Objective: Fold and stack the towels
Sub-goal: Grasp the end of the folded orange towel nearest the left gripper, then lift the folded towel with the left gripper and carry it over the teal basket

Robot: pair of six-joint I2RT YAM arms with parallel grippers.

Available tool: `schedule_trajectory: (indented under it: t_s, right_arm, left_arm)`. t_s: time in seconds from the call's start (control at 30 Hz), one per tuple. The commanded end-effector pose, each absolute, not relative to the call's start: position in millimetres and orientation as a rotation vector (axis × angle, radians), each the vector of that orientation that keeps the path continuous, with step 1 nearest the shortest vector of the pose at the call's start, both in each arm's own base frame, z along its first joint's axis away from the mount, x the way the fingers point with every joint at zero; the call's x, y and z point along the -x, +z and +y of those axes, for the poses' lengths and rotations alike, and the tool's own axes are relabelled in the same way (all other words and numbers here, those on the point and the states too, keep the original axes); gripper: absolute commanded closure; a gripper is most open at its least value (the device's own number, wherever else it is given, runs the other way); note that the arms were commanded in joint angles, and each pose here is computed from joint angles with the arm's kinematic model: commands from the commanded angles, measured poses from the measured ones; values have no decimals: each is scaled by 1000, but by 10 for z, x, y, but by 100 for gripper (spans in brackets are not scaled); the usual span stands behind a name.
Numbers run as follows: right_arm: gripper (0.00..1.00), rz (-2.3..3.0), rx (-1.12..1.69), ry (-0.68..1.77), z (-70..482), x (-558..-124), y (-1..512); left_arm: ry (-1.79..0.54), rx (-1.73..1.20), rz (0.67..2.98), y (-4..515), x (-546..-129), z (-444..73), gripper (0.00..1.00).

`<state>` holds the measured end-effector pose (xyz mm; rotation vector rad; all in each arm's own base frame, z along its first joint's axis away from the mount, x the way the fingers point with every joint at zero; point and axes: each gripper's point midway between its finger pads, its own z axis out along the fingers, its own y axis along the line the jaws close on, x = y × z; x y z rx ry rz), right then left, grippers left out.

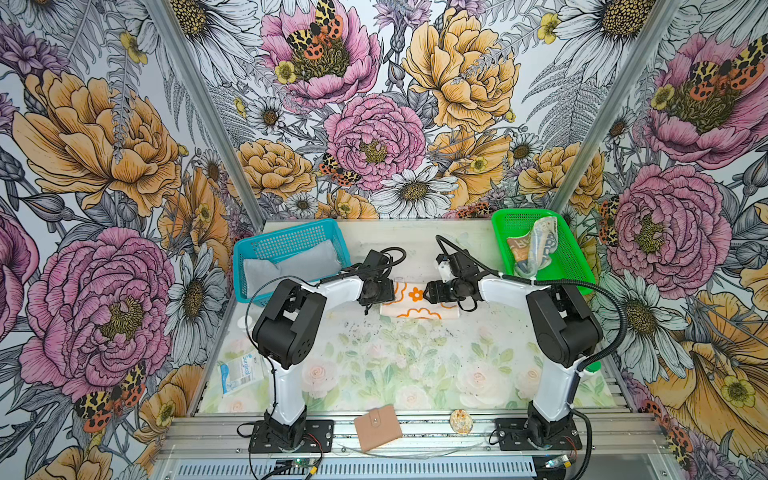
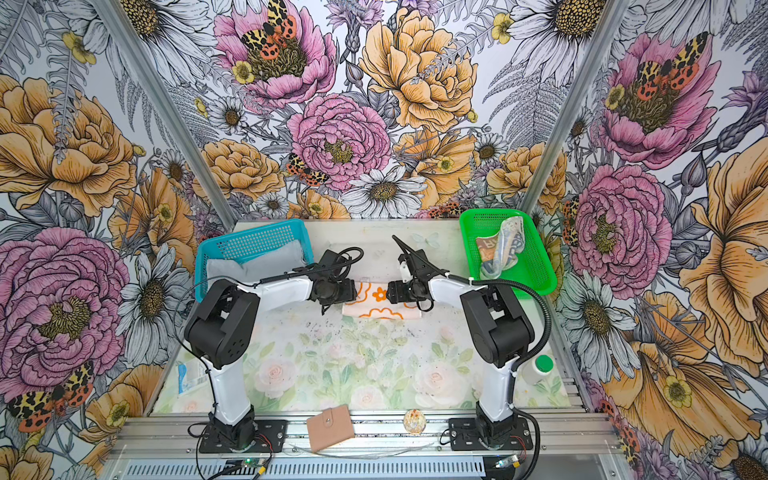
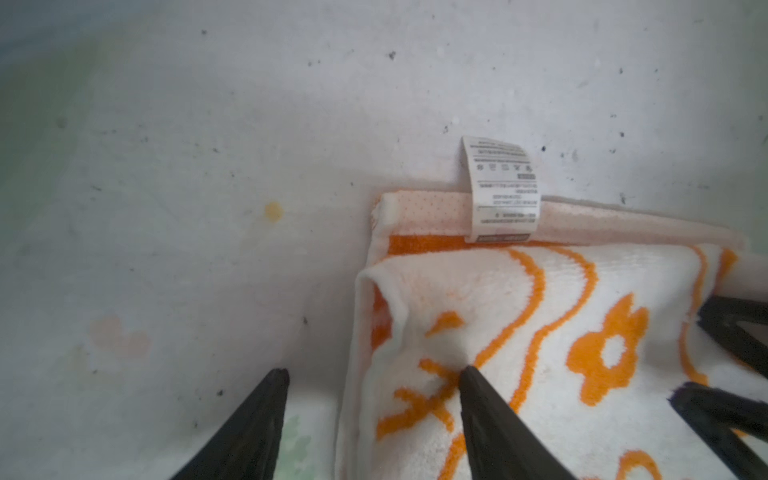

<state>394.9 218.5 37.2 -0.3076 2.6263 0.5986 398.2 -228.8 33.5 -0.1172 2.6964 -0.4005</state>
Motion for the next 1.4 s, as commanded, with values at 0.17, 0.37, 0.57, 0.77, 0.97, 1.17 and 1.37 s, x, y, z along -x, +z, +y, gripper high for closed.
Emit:
schedule_trajectory:
  t_s: [0.17,0.37,0.57,0.77,0.97,1.17,1.37]
  right_arm:
    - [24,2640,285,584,2136,-3945,304]
    - [23,2631,292,583,2142,-3947,322]
    - [20,2584,298,596,2147,-3954,440]
    - [1,2446,300,623,2150,-3968,718]
    - [1,2278,308,685,2158,-3925,1066]
    - [1,2183,350,773,2255,-3861,1255]
    - [1,2170,365,818,2313,-3840,1262]
  left_arm:
    - [-402,108,2731,118,-4002,-2563,59]
    - [-390,117,2722,150,-4061,-2584,100]
    - [-324,75,2690,395,-4097,-2485,100]
    - [-150,-25,2678,723,-4149,-2252,100]
    - [-9,-119,2679,1061,-4222,-2049,100]
    - [60,-156,2633,1404,-4338,-1941,100]
    - [172,-203,2602,1721,-4448,-1795,100]
